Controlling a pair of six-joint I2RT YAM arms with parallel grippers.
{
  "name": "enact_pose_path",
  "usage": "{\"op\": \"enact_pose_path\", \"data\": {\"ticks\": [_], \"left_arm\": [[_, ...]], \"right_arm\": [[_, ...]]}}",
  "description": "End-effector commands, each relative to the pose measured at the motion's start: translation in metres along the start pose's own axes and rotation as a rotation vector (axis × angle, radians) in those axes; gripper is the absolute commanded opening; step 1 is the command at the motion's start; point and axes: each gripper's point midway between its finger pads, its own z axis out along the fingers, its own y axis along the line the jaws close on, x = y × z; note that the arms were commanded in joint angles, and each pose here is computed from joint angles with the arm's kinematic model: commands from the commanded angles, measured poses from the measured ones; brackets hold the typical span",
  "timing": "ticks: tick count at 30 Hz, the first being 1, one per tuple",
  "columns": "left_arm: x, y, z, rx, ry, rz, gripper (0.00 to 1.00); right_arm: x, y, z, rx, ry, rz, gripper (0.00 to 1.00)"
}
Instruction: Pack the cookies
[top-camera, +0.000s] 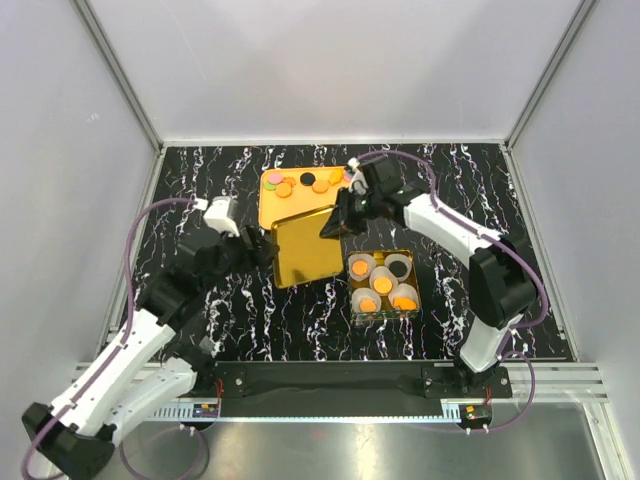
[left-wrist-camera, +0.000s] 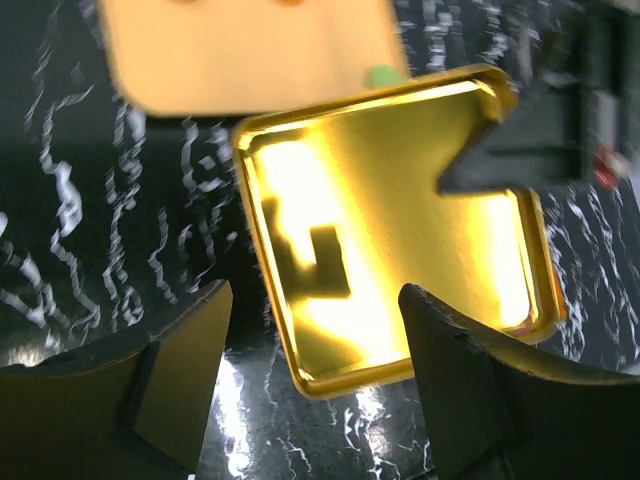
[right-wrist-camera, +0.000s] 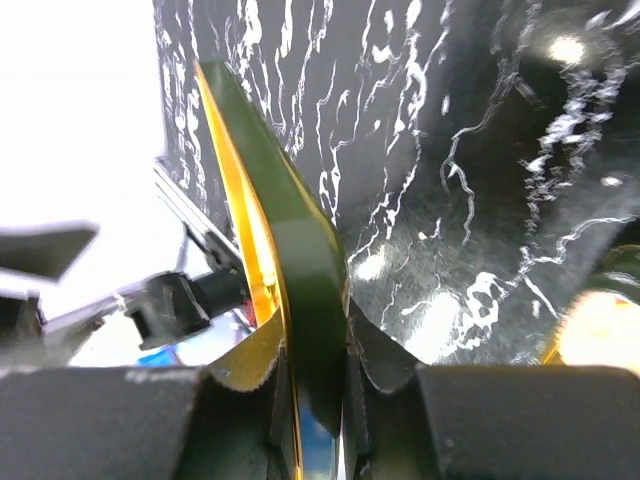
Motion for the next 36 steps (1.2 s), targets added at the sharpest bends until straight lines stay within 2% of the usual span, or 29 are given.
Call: {"op": "enact_pose_path", "data": {"ticks": [1,3,4,5,7,8,14,19,29,32,36], "left_arm": [[-0.026,-0.023,-0.009,-0.030,-0.062,0.187,0.75],[-0.015,-0.051,-0.010,0.013,-0.037,0.299,0.76],[-0.026,-0.055,-0.013,-0.035,-0.072,0.337,0.77],[-0.009,-0.073,-0.008,-0.014,-0.029,0.441,0.79],[-0.016,-0.088,-0.009,-0.053,-0.057,0.526,0.81],[-0.002,-0.099,-0.004,-0.048,-0.018,0.632,0.83],[0.000,-0.129,0.004,-0.078,-0.024,0.867,0.88],[-0.006,-0.130,0.014,-0.190,-0.037,1.011,0.89],[0.016,-0.133,0.028,-0.198,-0.006,1.176,0.89],[0.016,-0.129,0.032,-0.236,-0.012,1.215,0.84],[0.016,-0.125,0.038,-0.285,-0.030,1.257,0.73]], "right_arm": [[-0.031,0.037,-0.043,-0.098,-0.039,-0.001,0.00],[-0.036,0.032,-0.052,-0.077,-0.032,0.028,0.00],[-0.043,0.034,-0.055,-0.078,-0.035,0.030,0.00],[-0.046,0.035,-0.058,-0.078,-0.033,0.033,0.00],[-0.050,0.032,-0.063,-0.063,-0.002,0.074,0.00],[-0.051,0.031,-0.064,-0.062,0.008,0.084,0.00],[-0.055,0.032,-0.069,-0.072,0.037,0.153,0.00],[-0.047,0.027,-0.067,-0.061,0.088,0.202,0.00],[-0.042,0.031,-0.071,-0.078,0.126,0.255,0.00],[-0.039,0.031,-0.074,-0.076,0.127,0.259,0.00],[-0.035,0.033,-0.076,-0.085,0.129,0.265,0.00]]}}
